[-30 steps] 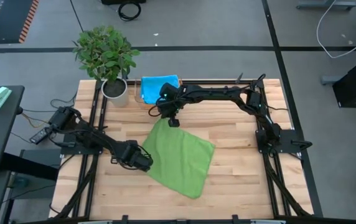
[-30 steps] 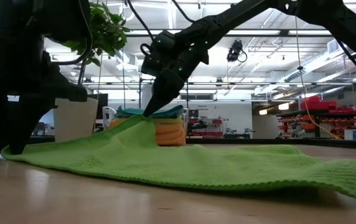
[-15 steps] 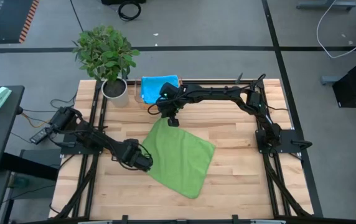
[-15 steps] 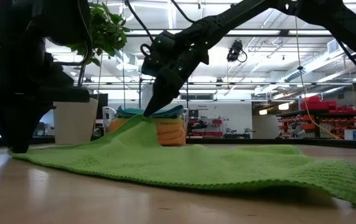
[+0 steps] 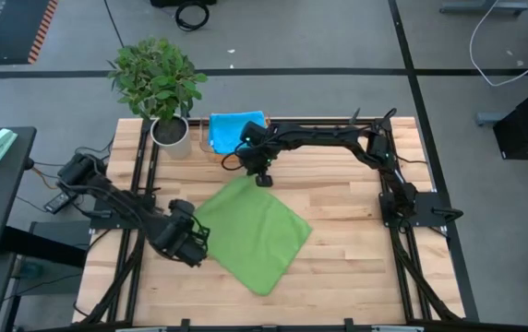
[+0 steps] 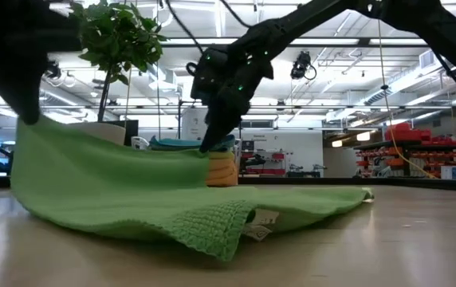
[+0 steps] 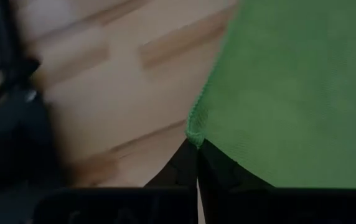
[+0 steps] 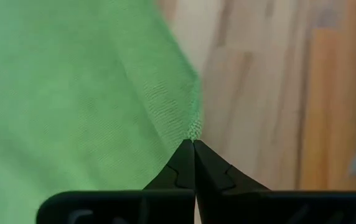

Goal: Fold microfiber towels
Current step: Fold the green microfiber cloth

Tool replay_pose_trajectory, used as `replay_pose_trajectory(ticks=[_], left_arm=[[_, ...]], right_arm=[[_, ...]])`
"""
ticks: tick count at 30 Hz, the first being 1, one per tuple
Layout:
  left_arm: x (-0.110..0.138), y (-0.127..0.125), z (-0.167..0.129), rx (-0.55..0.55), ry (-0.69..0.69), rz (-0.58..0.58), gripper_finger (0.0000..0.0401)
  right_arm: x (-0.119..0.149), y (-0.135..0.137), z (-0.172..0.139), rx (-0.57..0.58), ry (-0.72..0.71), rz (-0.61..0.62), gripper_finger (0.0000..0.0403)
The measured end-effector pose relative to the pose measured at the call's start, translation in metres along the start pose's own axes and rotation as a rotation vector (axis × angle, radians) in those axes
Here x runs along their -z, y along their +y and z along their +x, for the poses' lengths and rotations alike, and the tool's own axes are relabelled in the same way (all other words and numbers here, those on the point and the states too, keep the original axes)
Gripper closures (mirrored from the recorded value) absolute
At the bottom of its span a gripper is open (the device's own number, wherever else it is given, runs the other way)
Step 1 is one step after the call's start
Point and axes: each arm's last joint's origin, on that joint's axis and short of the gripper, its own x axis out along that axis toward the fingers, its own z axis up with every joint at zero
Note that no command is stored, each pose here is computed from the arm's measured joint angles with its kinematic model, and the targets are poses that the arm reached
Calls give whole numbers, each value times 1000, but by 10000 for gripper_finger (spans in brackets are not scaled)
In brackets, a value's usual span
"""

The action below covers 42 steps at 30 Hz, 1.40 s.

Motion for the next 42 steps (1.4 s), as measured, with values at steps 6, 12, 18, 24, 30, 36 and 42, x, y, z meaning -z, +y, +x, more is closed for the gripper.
replay_pose_trajectory(ticks=[6, 12, 18, 24, 30, 36, 42], left_arm=[[9, -18, -14, 235, -96, 181, 396], [16, -52, -22, 528, -175, 230, 396], [30, -86, -6, 615, -197, 283, 396], [57, -119, 14, 741, -195, 307, 396], [70, -138, 30, 814, -165, 195, 396], [73, -144, 28, 829, -118, 185, 396], [65, -137, 16, 836, -93, 196, 396]], right_arm=[[7, 20, -33, -168, 102, -66, 402], [20, 58, -69, -322, 274, -81, 402], [64, 103, -64, -375, 318, -26, 402], [109, 150, -46, -284, 215, -79, 402], [146, 165, -32, -227, 180, -117, 402], [161, 172, -35, -255, 198, -142, 402], [148, 175, -58, -264, 81, -180, 402]])
